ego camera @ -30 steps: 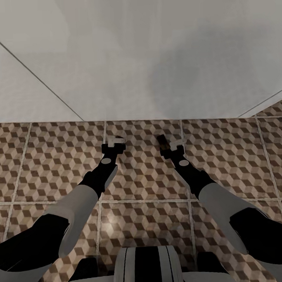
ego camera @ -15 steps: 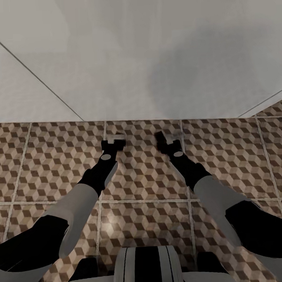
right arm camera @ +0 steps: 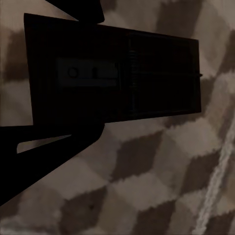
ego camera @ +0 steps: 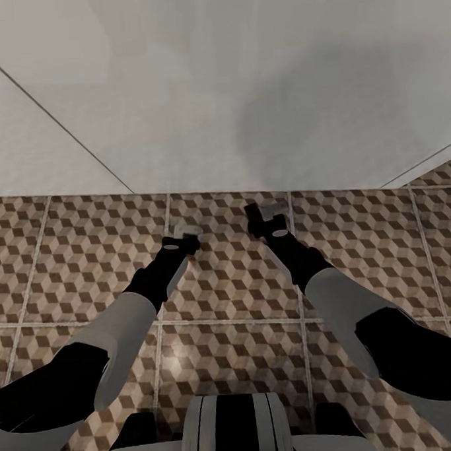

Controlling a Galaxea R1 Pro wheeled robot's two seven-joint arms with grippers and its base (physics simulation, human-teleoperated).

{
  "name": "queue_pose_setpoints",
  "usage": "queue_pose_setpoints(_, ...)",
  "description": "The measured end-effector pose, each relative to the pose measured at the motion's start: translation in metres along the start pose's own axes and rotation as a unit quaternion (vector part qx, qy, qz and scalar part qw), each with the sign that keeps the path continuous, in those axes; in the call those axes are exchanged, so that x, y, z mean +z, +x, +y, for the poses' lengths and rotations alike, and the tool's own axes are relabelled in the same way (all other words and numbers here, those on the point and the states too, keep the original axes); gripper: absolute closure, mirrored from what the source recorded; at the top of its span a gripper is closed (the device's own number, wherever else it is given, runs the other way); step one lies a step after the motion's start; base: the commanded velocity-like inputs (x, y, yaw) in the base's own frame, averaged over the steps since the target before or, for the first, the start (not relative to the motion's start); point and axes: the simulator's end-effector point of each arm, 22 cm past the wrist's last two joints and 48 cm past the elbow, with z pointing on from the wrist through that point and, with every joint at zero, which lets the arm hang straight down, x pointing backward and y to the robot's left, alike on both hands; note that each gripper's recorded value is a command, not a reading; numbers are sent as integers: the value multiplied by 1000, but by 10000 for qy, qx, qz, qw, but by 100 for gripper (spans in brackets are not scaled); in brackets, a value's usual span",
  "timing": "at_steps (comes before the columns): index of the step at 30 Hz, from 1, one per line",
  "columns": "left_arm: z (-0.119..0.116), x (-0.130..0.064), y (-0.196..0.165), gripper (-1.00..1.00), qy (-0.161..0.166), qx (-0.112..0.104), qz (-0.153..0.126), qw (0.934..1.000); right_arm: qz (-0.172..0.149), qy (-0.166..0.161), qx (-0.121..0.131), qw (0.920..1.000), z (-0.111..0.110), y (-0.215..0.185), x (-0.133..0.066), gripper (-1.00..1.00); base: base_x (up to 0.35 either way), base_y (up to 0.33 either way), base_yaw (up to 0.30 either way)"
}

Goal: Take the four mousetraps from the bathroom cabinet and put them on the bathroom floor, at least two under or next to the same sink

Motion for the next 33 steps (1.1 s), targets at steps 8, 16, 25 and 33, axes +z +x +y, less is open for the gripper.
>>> queue_pose_setpoints(8, 7, -4, -25, 100, -53, -27, -122, 9999, 111, 5, -27, 9999, -1, 5, 0, 100, 0, 0, 0)
queue_pose_setpoints(16, 10, -14, -61, 100, -61, -55, -278, 9996, 120, 5, -28, 9999, -1, 5, 0, 100, 0, 0, 0)
queue_pose_setpoints(25, 14, -17, -79, 100, -90, -60, -387, 9992, 118, -2, -19, 9999, 0, 5, 0, 100, 0, 0, 0)
queue_pose_setpoints(33, 20, -12, -73, 100, -221, -12, -260, 9994, 113, -10, -13, 9999, 1, 5, 0, 100, 0, 0, 0)
